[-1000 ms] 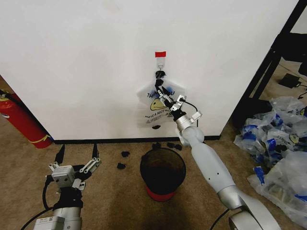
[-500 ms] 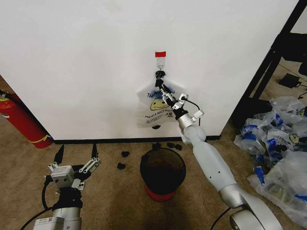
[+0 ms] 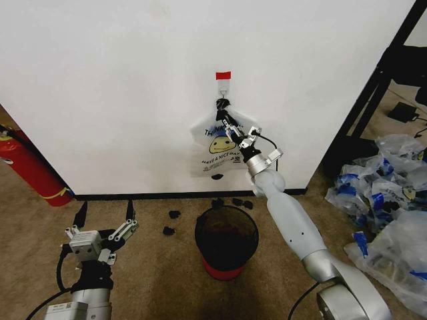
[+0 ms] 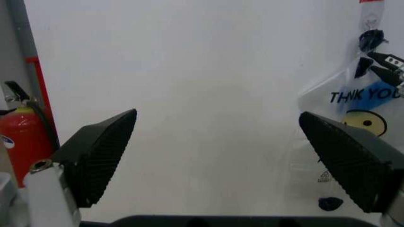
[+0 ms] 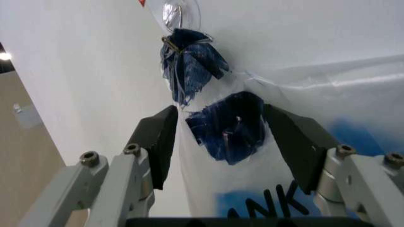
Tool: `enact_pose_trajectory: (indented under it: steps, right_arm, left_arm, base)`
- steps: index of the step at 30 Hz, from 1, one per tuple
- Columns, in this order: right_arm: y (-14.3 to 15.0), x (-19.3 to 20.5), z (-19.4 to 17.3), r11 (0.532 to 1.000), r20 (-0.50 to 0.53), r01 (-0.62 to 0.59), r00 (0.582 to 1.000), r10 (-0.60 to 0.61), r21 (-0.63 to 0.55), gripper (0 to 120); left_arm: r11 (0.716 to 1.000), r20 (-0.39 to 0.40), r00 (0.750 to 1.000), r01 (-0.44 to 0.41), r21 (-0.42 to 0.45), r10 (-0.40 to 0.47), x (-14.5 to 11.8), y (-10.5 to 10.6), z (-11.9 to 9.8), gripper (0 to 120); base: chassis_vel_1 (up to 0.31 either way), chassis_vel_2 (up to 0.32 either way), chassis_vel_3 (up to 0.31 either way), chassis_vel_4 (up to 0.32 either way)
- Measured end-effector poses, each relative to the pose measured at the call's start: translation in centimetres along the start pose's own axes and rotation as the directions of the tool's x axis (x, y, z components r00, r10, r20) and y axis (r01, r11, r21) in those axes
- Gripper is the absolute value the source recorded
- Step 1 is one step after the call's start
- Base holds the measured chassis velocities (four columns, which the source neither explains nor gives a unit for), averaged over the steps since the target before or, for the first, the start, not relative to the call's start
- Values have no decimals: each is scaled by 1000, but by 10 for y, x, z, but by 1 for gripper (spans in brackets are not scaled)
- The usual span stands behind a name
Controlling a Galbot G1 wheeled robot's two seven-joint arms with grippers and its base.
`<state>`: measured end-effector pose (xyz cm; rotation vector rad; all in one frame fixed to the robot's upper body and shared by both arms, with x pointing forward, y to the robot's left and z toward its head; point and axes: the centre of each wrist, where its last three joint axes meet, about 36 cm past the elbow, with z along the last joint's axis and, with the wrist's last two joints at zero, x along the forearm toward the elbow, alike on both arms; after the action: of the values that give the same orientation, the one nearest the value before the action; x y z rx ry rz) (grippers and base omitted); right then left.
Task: Pick up the garbage bag from the wall and place it over the trash bin.
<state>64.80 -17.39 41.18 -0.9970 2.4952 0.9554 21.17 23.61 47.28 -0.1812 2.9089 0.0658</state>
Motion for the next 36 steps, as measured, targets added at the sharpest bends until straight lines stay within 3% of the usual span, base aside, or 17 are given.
enact_pose_trajectory:
  steps: [21, 36]
  right_arm:
    - [2, 8, -4, 999, -11, 10, 1000, -9, 45, 54]
    - [-8, -5, 3, 999, -15, -26, 1000, 26, 47, 33]
  left_arm:
    - [1000, 0, 1000, -6, -7, 6, -2, 2, 3, 100]
    - [1000, 0, 1000, -1, -8, 1, -3, 2, 7, 100]
  base:
    - [0, 0, 0, 0]
    - [0, 0, 0, 0]
